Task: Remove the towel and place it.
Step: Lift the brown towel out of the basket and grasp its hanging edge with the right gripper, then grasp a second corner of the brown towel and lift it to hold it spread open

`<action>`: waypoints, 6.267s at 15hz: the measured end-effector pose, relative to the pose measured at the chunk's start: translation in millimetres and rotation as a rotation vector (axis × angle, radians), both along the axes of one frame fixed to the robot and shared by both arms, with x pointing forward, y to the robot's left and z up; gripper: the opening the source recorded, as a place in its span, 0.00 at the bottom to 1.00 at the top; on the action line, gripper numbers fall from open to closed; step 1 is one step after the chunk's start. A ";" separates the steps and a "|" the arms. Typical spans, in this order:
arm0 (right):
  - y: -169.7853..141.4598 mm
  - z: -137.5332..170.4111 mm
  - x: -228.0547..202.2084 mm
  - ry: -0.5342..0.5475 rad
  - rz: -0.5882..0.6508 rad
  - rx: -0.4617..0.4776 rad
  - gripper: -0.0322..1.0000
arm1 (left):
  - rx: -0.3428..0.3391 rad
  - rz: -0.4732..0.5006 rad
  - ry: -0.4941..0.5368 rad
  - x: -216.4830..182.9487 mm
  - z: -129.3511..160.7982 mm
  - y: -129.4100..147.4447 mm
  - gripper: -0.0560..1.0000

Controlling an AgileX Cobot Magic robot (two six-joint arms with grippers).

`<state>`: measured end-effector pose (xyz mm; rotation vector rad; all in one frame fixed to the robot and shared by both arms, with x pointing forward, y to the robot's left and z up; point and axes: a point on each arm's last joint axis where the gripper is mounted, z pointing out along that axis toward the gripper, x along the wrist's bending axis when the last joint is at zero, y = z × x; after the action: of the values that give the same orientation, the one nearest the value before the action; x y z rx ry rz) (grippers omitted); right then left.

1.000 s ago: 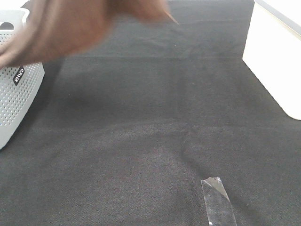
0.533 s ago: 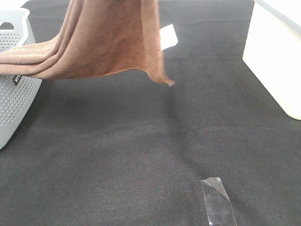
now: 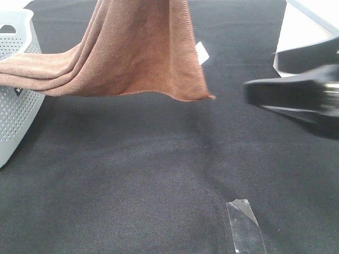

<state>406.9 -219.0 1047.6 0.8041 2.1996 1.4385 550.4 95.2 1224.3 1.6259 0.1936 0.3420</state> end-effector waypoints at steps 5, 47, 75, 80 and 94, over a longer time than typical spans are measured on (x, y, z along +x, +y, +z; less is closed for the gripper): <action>10.4 -46.4 46.6 0.048 0.046 0.013 0.74 | 0.019 0.009 0.045 15.6 -19.0 -6.0 0.05; 47.5 108.4 163.5 0.032 0.071 -0.704 0.03 | -0.253 0.449 0.178 55.8 -12.8 11.9 0.05; 8.5 244.9 262.3 -1.122 -0.492 -0.798 0.03 | -0.762 0.724 0.074 149.7 50.6 35.9 0.05; 19.7 221.8 304.7 -1.207 -0.509 -0.760 0.03 | -0.783 0.748 0.025 180.6 29.8 54.4 0.05; 6.5 207.3 332.3 -1.110 -0.599 -0.477 0.03 | -0.617 0.736 -0.180 209.6 -7.0 65.2 0.05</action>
<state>739.2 -212.5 1254.9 0.2933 1.1893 0.6990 760.0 160.3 1217.3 0.8605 0.6925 0.8877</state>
